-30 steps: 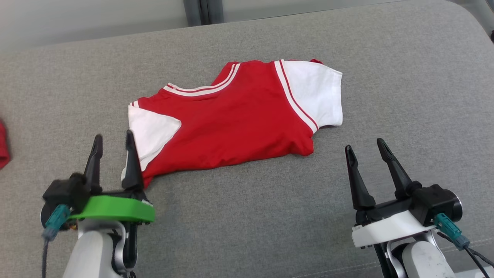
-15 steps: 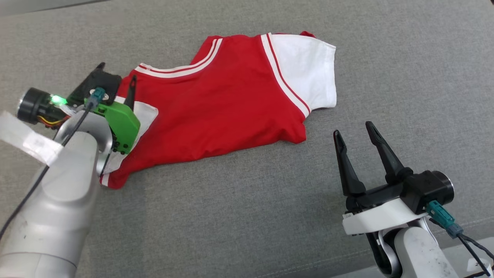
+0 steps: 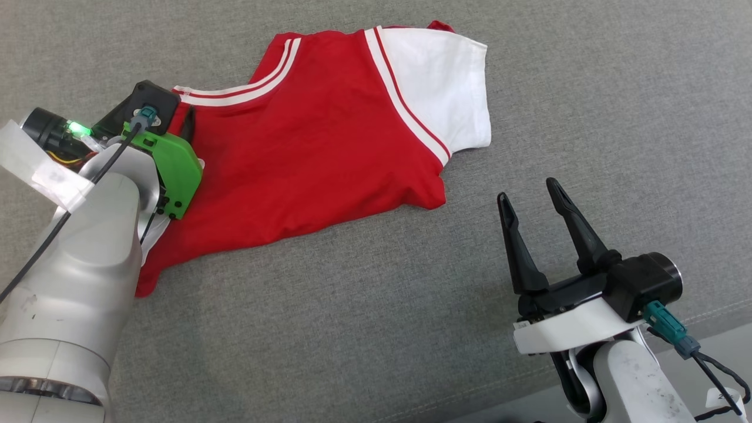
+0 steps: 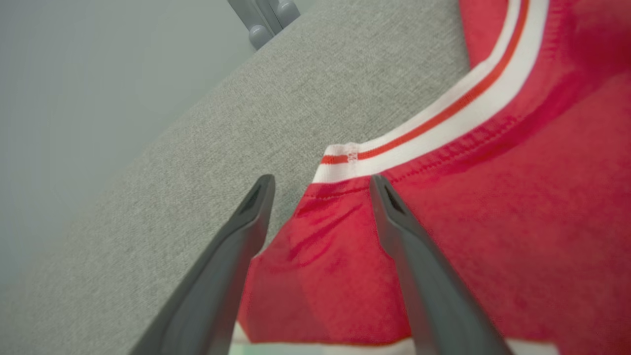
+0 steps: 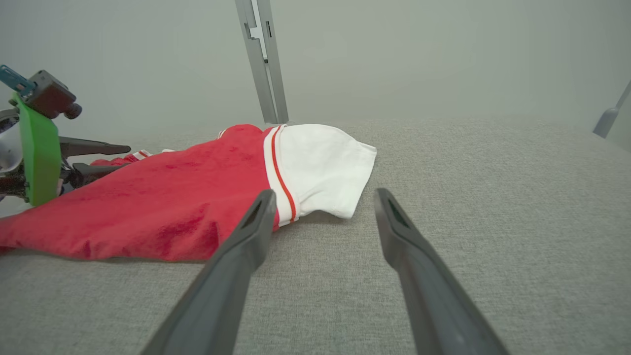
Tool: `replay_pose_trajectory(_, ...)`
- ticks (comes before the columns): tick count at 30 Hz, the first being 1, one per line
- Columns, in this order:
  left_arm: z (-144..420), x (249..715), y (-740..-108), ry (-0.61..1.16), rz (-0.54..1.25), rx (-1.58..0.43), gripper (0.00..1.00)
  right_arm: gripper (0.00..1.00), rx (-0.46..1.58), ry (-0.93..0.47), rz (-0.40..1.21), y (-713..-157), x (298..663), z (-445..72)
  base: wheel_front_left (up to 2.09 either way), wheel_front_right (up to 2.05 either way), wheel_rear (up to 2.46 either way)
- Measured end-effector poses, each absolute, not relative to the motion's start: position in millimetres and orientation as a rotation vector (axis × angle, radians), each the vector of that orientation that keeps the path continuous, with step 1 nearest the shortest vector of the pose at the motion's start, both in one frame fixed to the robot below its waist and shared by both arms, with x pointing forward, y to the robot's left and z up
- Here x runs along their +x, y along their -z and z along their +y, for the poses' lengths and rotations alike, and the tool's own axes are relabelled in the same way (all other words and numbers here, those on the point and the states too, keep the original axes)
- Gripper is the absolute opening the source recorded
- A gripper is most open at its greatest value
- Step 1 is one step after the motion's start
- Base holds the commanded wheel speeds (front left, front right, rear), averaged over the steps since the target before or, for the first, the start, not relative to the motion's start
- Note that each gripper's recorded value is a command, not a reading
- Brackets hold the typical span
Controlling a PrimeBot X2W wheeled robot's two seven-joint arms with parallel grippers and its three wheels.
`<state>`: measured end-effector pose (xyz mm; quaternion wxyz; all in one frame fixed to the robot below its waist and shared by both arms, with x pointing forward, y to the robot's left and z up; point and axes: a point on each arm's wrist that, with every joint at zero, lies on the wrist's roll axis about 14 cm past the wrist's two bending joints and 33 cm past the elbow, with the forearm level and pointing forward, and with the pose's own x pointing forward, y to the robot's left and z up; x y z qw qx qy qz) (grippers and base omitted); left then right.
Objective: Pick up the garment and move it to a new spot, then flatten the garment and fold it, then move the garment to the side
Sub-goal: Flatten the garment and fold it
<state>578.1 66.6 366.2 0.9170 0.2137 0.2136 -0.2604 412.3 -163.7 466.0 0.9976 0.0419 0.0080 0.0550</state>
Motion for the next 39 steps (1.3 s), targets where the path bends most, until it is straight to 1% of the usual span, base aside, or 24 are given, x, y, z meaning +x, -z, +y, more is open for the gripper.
replay_pose_trajectory(1,67.1,577.6,-363.6,0.535,0.454,0.445,0.81,1.00,0.083,-0.109,0.016,-466.1,412.0,-164.2,0.00,0.00,0.00)
replay_pose_trajectory(2,66.8,576.8,-361.9,0.535,0.463,0.445,0.32,1.00,0.083,-0.107,0.015,-466.4,411.8,-164.7,0.00,0.00,0.00)
replay_pose_trajectory(3,64.9,574.6,-359.8,0.540,0.478,0.445,0.00,1.00,0.082,-0.106,0.014,-467.1,411.6,-165.2,0.00,0.00,0.00)
replay_pose_trajectory(6,47.0,564.6,-358.6,0.562,0.510,0.383,0.00,1.00,0.083,-0.101,0.004,-470.7,410.8,-166.8,0.00,0.00,0.00)
replay_pose_trajectory(9,12.9,550.9,-368.5,0.612,0.495,0.273,0.00,1.00,0.097,-0.099,-0.009,-476.0,408.5,-166.7,0.00,0.00,0.00)
replay_pose_trajectory(12,-20.6,543.3,-395.5,0.685,0.444,0.195,0.00,1.00,0.119,-0.098,-0.025,-482.3,405.1,-165.8,0.00,0.00,0.00)
replay_pose_trajectory(17,-66.9,532.0,-477.7,0.854,0.296,0.090,0.00,1.00,0.149,-0.106,-0.049,-492.5,396.2,-161.5,0.00,0.00,0.00)
replay_pose_trajectory(24,-117.8,489.8,-619.4,1.089,0.082,-0.068,0.00,1.00,0.185,-0.093,-0.080,-505.4,378.2,-163.3,0.00,0.00,0.00)
replay_pose_trajectory(29,-149.2,464.3,-719.0,1.179,-0.125,-0.170,0.00,1.00,0.208,-0.074,-0.126,-521.1,368.4,-169.4,0.00,0.00,0.00)
replay_pose_trajectory(32,-168.7,445.5,-788.4,1.217,-0.313,-0.259,0.00,1.00,0.213,-0.050,-0.132,-523.2,358.6,-176.1,0.00,0.00,0.00)
replay_pose_trajectory(34,-170.9,439.8,-822.8,1.212,-0.416,-0.315,0.00,1.00,0.215,-0.033,-0.133,-523.4,353.3,-180.1,0.00,0.00,0.00)
replay_pose_trajectory(36,-166.7,444.0,-842.8,1.183,-0.461,-0.396,0.00,1.00,0.215,-0.016,-0.135,-524.0,349.5,-185.5,0.00,0.00,0.00)
replay_pose_trajectory(39,-170.3,454.7,-822.6,1.167,-0.369,-0.474,0.00,1.00,0.212,0.012,-0.133,-522.7,345.1,-193.6,0.00,0.00,0.00)
